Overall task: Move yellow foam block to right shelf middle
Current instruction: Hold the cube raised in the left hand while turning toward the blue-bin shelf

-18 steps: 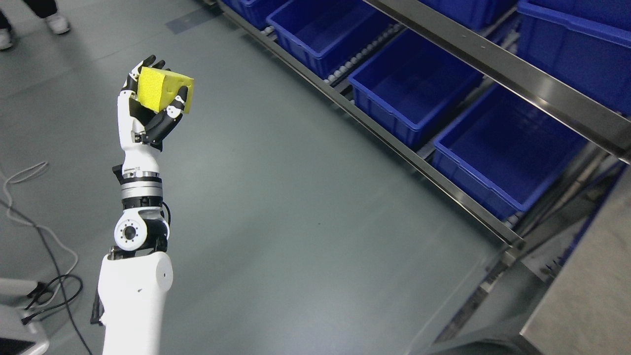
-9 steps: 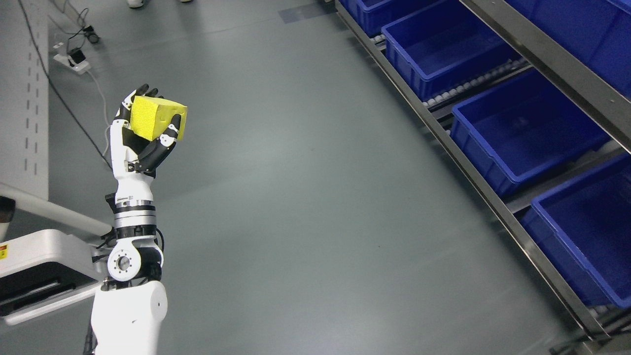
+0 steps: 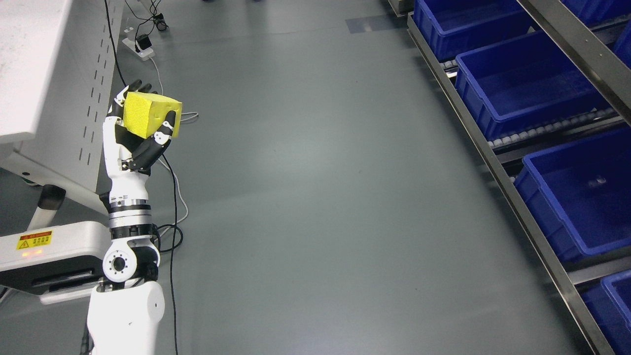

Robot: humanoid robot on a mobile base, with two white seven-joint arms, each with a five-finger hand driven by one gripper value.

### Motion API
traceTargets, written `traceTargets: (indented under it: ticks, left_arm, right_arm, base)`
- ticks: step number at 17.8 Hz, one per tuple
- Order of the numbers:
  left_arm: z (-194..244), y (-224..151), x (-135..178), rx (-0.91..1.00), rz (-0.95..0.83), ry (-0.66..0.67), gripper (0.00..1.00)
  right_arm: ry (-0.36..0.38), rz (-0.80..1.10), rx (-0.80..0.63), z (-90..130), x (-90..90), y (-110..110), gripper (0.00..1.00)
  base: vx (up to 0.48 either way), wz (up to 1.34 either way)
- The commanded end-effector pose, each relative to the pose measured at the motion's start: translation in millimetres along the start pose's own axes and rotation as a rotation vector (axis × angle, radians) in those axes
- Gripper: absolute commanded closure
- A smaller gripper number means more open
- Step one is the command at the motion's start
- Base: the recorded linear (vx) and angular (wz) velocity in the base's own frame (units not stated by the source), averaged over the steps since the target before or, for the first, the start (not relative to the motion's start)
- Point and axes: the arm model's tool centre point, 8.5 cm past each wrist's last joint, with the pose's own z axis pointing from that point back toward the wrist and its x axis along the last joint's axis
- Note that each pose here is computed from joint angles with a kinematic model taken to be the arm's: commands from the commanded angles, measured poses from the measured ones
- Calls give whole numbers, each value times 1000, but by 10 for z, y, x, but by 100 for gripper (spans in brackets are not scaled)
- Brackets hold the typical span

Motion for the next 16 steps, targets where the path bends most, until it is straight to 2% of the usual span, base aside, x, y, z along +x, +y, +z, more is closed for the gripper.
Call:
traceTargets:
  ticks: [1, 16]
  left_arm:
    - [-126, 8, 128, -17, -12, -37, 70]
    - [-100, 3, 108, -36, -14, -30, 70]
  right_arm:
    - [-22, -4, -18, -6, 88, -112, 0]
    - [-21, -4, -18, -5, 78, -113, 0]
  base:
    - [298, 109]
    - [327, -139]
